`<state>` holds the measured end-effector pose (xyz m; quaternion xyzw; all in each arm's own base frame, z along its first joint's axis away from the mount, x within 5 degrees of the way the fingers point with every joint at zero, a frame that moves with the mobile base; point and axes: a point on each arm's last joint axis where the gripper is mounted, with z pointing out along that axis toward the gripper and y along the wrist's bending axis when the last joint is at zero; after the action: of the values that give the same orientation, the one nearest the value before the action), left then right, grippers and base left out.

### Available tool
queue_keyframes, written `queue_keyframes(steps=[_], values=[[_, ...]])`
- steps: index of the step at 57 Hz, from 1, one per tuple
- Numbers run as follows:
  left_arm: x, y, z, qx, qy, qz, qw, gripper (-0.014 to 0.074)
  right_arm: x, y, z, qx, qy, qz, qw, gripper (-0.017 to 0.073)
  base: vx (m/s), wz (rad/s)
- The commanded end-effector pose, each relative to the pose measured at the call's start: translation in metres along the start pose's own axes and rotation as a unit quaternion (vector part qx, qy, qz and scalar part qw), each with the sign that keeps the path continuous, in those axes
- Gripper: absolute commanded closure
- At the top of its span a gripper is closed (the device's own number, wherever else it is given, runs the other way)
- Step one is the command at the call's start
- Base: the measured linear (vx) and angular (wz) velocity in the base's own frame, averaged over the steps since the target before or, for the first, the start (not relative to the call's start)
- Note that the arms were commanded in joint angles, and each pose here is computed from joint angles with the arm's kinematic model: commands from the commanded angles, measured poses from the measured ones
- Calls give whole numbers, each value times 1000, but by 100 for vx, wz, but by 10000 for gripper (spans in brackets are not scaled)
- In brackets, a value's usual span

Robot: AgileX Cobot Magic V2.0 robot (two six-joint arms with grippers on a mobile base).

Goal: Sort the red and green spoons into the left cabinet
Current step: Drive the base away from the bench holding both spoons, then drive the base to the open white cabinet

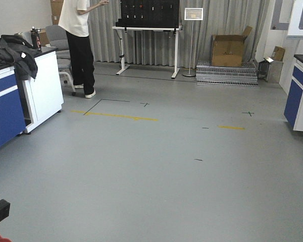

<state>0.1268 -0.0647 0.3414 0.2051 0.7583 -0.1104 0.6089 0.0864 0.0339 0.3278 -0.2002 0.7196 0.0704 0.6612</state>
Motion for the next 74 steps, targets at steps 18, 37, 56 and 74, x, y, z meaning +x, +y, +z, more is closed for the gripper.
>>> queue_keyframes(steps=[18,37,56,74], values=[[-17,-2,-3,11,-55,1,998,600,-14,-5,-2,23,-39,2,999,564,51,-7],[-17,-2,-3,11,-55,1,998,600,-14,-5,-2,22,-39,2,999,563,55,-10],[-17,-2,-3,11,-55,1,998,600,-14,-5,-2,22,-39,2,999,563,58,-5],[-17,-2,-3,11,-55,1,998,600,-14,-5,-2,22,-39,2,999,562,61,-4]])
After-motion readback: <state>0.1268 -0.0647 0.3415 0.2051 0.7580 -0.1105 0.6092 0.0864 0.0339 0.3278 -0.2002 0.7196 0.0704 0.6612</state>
